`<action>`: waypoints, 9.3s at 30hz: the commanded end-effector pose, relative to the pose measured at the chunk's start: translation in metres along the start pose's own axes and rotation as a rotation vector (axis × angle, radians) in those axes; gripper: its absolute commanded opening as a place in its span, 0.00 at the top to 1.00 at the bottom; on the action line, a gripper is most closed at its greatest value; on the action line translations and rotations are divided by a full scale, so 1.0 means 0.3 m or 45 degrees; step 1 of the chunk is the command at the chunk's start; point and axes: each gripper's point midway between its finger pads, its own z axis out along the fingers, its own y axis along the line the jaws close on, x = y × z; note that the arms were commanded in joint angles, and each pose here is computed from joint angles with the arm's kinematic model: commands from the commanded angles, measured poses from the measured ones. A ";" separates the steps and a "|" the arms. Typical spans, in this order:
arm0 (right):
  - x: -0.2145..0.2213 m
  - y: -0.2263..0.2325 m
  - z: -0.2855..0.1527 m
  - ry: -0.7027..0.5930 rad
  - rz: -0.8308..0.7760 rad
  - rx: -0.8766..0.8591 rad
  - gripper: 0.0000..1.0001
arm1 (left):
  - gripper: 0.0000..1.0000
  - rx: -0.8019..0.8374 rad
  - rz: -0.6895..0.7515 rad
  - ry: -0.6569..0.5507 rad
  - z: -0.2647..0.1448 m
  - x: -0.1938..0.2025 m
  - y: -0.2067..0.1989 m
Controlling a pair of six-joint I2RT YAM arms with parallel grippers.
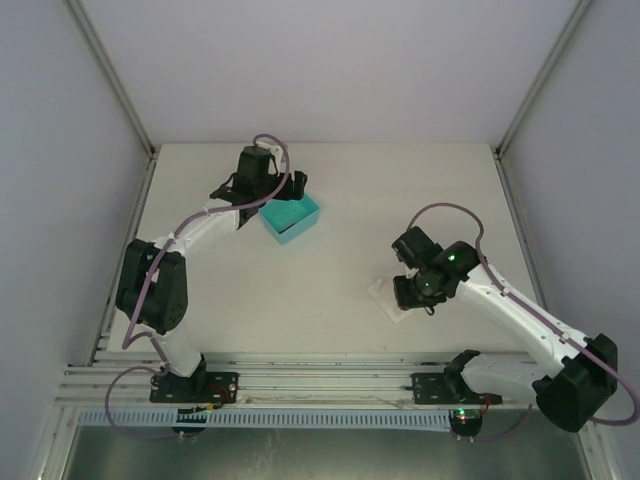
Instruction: Install the large spring
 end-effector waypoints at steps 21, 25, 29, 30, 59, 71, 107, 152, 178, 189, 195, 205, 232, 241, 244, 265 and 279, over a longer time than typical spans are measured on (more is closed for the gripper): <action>-0.026 0.007 0.166 0.056 0.007 0.082 0.89 | 0.01 -0.244 -0.095 0.210 -0.001 0.040 0.128; -0.028 0.004 0.191 0.076 0.007 0.105 0.73 | 0.01 -0.210 -0.089 0.206 0.004 0.035 0.118; -0.028 -0.004 0.200 0.091 -0.002 0.134 0.65 | 0.04 -0.167 -0.067 0.234 0.021 0.043 0.099; -0.032 -0.006 0.196 0.088 -0.001 0.137 0.64 | 0.05 -0.161 -0.060 0.236 0.024 0.041 0.097; -0.183 -0.031 -0.183 -0.180 0.196 0.165 0.01 | 0.54 0.110 0.267 0.724 0.066 0.285 0.026; -0.305 0.043 -0.170 -0.147 0.171 0.161 0.01 | 0.44 -0.164 0.308 0.675 0.119 0.161 0.192; -0.325 0.012 -0.182 -0.167 0.180 0.178 0.00 | 0.93 -0.196 0.125 0.794 0.116 0.346 0.225; -0.250 -0.060 -0.218 -0.226 0.257 0.179 0.00 | 0.68 0.119 -0.093 1.021 0.135 0.536 0.001; -0.256 -0.078 -0.222 -0.241 0.262 0.195 0.00 | 0.84 0.004 -0.015 0.990 0.199 0.546 0.077; -0.255 -0.081 -0.230 -0.253 0.260 0.183 0.00 | 0.91 -0.005 0.017 0.856 0.193 0.402 0.071; -0.268 -0.085 -0.238 -0.267 0.267 0.177 0.01 | 0.92 0.022 0.019 0.764 0.147 0.300 0.039; -0.376 -0.035 -0.298 -0.304 0.296 -0.003 0.00 | 0.93 0.126 0.077 0.475 0.051 0.088 -0.045; -0.606 0.289 -0.433 -0.118 0.194 -0.776 0.33 | 1.00 0.937 0.930 -0.278 -0.309 0.080 -0.665; -0.602 0.319 -0.351 -0.049 0.161 -0.742 0.34 | 1.00 1.006 0.966 -0.289 -0.332 0.087 -0.718; -0.600 0.334 -0.329 -0.020 0.142 -0.737 0.37 | 1.00 0.999 0.966 -0.289 -0.332 0.086 -0.719; -0.551 0.386 -0.245 0.121 0.087 -0.729 0.61 | 1.00 0.964 0.956 -0.328 -0.325 0.068 -0.719; -0.516 0.202 -0.250 -0.060 0.114 -0.374 1.00 | 0.21 0.718 0.805 -0.214 -0.232 0.094 -0.573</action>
